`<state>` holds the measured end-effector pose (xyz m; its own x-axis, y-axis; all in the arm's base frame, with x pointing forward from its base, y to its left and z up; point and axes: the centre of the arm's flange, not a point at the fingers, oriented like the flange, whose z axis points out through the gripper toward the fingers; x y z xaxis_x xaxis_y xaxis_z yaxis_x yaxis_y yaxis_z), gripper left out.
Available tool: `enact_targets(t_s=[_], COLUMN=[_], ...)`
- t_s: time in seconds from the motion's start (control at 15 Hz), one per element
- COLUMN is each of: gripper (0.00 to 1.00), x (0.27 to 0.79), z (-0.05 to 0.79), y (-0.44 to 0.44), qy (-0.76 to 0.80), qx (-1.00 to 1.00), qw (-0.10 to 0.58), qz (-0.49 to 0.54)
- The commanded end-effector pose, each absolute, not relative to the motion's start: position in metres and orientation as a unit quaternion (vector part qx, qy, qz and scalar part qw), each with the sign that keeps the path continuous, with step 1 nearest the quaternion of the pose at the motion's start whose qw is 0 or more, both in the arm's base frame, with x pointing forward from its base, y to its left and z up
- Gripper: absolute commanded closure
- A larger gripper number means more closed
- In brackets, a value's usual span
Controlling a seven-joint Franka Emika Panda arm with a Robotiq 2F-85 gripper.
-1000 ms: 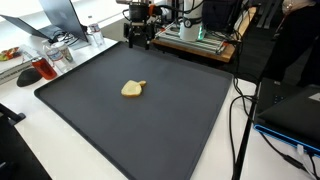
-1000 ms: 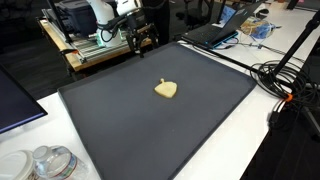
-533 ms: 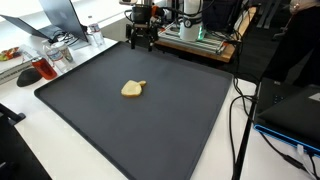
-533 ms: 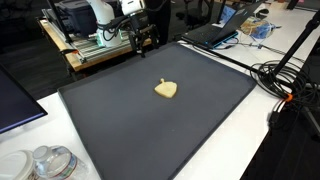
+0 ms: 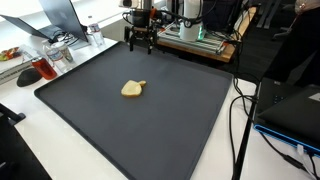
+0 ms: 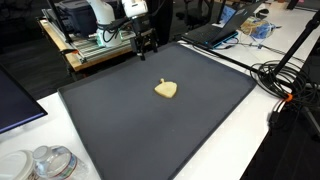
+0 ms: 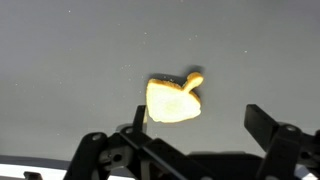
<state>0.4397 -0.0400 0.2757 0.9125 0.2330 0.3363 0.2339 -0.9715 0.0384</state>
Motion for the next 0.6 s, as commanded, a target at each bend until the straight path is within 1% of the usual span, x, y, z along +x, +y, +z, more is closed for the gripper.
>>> enact_targets(t_s=[0.0, 0.33, 0.53], gripper=[0.0, 0.0, 0.0], x=[0.475, 0.514, 0.534], z=[0.28, 0.284, 0.285], y=[-0.036, -0.028, -0.022], qy=[-0.18, -0.297, -0.341], qx=[-0.973, -0.949, -0.936], qw=[-0.024, -0.049, -0.067], qz=[-0.145, -0.091, -0.064])
